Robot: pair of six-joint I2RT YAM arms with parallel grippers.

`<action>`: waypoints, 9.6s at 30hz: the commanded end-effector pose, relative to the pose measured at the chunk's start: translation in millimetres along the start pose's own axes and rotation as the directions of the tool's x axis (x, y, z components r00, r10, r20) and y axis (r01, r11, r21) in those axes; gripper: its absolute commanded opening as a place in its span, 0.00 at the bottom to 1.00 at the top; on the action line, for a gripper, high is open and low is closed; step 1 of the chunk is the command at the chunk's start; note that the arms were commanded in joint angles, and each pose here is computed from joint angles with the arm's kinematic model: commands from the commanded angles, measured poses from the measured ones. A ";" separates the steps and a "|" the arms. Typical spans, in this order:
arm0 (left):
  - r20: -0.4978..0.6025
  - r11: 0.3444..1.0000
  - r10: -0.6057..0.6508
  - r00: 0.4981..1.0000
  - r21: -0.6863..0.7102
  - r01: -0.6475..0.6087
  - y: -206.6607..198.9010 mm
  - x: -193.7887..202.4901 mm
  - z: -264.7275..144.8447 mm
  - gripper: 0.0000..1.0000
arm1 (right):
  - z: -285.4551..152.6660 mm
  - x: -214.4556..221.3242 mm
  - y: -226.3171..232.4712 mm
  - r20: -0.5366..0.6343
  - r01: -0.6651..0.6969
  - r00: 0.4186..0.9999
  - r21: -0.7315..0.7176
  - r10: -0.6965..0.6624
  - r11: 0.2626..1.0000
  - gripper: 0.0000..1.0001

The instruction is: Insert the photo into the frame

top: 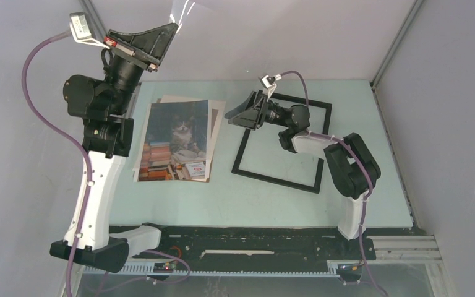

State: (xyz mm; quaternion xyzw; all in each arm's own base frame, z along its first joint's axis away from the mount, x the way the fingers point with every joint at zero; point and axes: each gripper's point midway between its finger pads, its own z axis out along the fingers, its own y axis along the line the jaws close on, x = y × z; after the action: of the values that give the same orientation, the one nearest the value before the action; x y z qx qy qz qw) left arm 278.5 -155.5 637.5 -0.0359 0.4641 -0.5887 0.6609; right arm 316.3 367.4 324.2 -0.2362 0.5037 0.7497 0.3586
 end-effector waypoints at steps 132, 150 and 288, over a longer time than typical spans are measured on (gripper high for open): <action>-0.703 0.660 -0.426 0.569 -0.672 -0.336 475.5 399.9 -93.9 0.48 | -351.8 19.2 -149.9 0.190 -0.287 0.938 0.895 0.292 0.341 0.00; -0.709 0.634 -0.437 0.553 -0.679 -0.370 480.5 402.5 -97.7 0.44 | -361.0 16.7 -153.0 0.195 -0.283 0.936 0.912 0.292 0.296 0.00; -0.697 0.658 -0.452 0.557 -0.682 -0.319 471.1 407.2 -95.9 0.58 | -404.0 61.2 -161.2 0.320 -0.309 0.877 0.947 0.358 -0.091 0.59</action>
State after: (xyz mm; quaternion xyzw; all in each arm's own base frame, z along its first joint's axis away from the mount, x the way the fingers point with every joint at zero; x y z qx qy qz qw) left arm 511.8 -283.5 54.7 -0.0500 0.9228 -0.2907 0.2478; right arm 401.8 39.7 42.2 0.2107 0.9220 0.2251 0.2341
